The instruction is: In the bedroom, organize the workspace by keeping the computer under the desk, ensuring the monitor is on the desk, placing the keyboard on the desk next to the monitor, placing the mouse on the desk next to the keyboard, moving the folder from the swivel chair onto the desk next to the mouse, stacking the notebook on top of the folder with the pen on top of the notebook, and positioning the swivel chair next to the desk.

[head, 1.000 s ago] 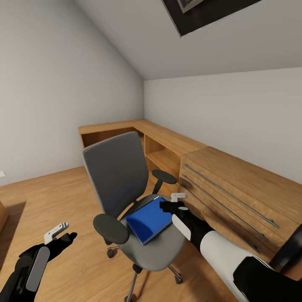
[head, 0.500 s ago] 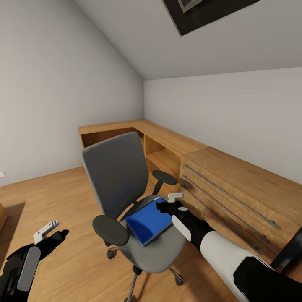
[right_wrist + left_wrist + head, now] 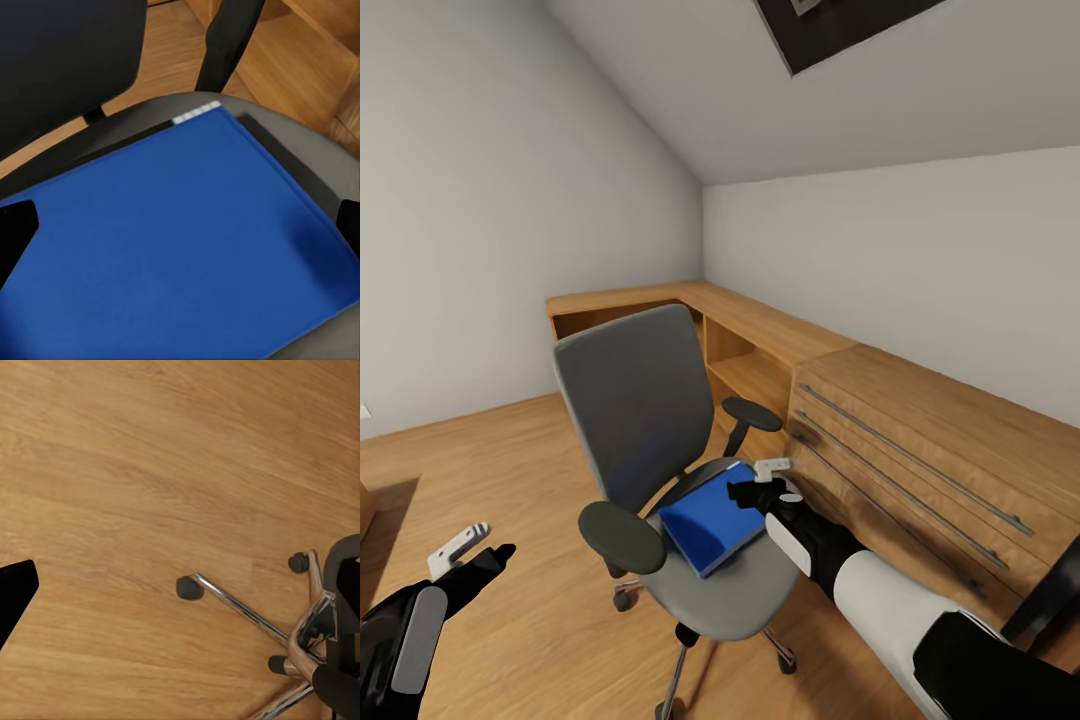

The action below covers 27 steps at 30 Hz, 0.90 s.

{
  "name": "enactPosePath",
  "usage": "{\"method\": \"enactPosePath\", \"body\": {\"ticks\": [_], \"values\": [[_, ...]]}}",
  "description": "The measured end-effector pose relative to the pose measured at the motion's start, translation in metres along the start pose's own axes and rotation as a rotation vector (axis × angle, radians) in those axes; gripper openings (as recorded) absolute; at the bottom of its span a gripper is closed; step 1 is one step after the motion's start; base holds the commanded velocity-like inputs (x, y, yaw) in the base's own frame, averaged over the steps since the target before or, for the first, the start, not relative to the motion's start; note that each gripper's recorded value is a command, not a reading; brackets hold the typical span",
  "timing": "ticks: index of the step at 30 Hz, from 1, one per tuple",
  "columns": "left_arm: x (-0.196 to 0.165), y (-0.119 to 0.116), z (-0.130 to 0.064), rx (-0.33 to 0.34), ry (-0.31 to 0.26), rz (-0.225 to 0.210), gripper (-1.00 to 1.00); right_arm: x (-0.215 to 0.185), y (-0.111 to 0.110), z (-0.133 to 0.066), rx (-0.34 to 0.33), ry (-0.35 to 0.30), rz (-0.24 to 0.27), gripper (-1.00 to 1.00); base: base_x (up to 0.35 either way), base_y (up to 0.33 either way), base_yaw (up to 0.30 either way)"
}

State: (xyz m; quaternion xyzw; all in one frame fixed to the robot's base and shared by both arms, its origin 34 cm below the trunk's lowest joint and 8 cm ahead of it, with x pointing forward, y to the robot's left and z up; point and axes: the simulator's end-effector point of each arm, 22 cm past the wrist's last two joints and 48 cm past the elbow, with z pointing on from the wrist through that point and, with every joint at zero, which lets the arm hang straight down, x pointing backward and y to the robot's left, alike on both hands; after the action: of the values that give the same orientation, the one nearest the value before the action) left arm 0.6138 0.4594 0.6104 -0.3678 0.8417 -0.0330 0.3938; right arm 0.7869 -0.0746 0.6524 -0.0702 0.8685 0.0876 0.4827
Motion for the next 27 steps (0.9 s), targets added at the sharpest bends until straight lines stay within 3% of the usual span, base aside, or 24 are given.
{"method": "enactPosePath", "body": {"ticks": [19, 27], "values": [[0.006, 0.003, 0.002, -0.008, 0.014, -0.004, 1.0, -0.007, 0.0, -0.001, 0.012, -0.011, 0.001, 1.0, 0.007, 0.0, 0.0], [0.01, 0.007, 0.004, -0.014, 0.026, -0.006, 1.0, -0.007, -0.001, -0.001, 0.012, -0.013, 0.002, 1.0, 0.244, 0.0, 0.0]]}}
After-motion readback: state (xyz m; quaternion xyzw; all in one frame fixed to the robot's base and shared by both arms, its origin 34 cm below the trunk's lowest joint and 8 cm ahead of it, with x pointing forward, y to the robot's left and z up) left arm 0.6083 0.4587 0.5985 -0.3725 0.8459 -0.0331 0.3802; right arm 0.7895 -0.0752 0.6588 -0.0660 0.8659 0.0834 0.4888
